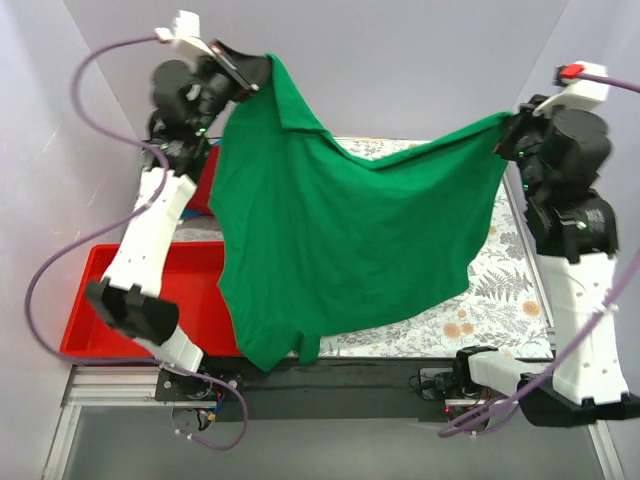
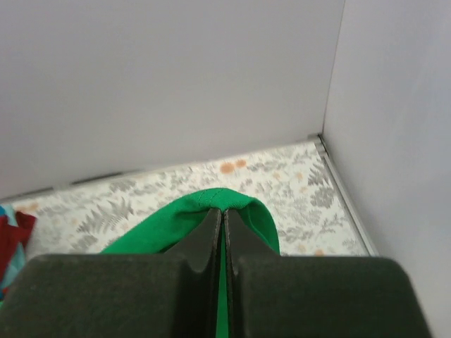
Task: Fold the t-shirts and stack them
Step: Flatten the tshirt out
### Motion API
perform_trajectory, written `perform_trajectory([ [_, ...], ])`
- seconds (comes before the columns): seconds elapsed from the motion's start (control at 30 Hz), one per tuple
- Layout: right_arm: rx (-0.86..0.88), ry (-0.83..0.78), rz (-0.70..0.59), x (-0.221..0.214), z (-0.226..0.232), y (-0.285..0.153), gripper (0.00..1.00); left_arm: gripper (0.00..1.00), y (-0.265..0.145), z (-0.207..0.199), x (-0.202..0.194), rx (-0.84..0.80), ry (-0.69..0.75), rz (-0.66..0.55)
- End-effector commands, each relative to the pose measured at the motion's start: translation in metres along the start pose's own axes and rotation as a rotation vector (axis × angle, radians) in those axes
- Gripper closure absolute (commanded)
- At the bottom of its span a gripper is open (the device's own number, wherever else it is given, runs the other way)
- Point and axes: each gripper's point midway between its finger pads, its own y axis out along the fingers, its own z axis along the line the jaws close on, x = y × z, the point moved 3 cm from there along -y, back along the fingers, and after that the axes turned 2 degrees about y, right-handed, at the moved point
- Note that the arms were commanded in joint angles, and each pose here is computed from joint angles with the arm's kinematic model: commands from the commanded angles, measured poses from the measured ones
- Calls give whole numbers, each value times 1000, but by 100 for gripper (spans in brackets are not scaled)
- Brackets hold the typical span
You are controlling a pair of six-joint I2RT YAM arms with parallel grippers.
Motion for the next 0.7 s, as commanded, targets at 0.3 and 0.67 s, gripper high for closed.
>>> perform_trajectory([
  [0.3,-122,-109,29,-36,-18,61,99,100,43,23,-51,7,-26,151],
  [0.67,-130,-37,-259,68,-26,-26,99,100,-14,-51,15,-101,63,-11],
])
